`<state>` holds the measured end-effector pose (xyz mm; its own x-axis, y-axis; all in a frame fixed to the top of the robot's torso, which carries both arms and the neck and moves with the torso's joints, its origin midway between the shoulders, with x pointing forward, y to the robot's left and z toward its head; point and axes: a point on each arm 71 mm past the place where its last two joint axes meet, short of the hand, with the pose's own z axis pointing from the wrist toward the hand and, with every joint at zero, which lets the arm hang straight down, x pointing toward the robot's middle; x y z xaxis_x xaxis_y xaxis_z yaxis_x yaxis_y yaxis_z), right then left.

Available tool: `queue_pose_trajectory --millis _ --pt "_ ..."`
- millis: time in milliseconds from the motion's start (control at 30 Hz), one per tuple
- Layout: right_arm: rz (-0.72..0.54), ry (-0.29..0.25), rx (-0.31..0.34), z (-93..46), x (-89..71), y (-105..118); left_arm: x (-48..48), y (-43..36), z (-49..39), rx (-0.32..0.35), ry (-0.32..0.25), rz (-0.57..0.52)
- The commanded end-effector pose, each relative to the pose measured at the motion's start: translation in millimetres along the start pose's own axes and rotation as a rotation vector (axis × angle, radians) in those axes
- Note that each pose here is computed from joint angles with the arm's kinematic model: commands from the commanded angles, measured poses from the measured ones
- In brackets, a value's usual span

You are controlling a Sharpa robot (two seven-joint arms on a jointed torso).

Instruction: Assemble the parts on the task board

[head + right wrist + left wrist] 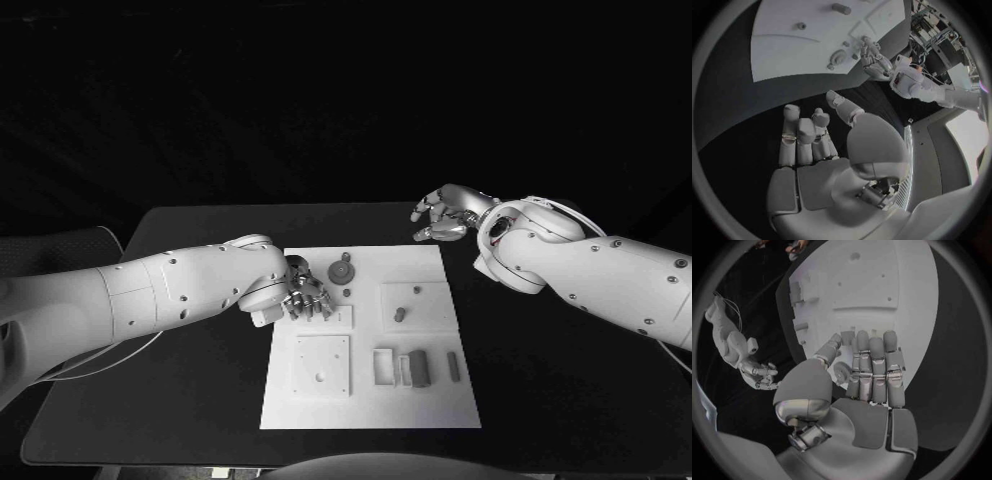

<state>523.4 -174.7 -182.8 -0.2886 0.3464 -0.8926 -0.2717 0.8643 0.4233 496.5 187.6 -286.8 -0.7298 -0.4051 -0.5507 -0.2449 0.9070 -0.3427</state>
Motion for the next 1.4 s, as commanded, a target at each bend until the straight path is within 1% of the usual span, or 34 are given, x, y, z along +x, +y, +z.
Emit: queue_pose_trajectory --millis 33,467,700,1000,1400 --pt "-0.005 0.013 -0.004 0.0 0.9 0.7 -0.5 -1.5 0.0 0.011 -0.012 -0.004" --pt "-0.005 0.014 -0.004 -0.1 1.0 0.6 -0.8 -1.1 0.2 0.008 -0.011 -0.003" --pt "-0.005 0.014 -0.004 -0.2 0.8 0.3 0.1 -1.8 0.2 0.013 -0.001 -0.003" --pt "-0.005 0.013 -0.004 -0.1 0.7 -0.1 -0.1 -2.4 0.3 0.015 -0.007 -0.011" --pt "-0.006 0.012 -0.002 0.1 0.5 -1.1 0.7 -3.4 0.3 0.019 0.000 -0.009"
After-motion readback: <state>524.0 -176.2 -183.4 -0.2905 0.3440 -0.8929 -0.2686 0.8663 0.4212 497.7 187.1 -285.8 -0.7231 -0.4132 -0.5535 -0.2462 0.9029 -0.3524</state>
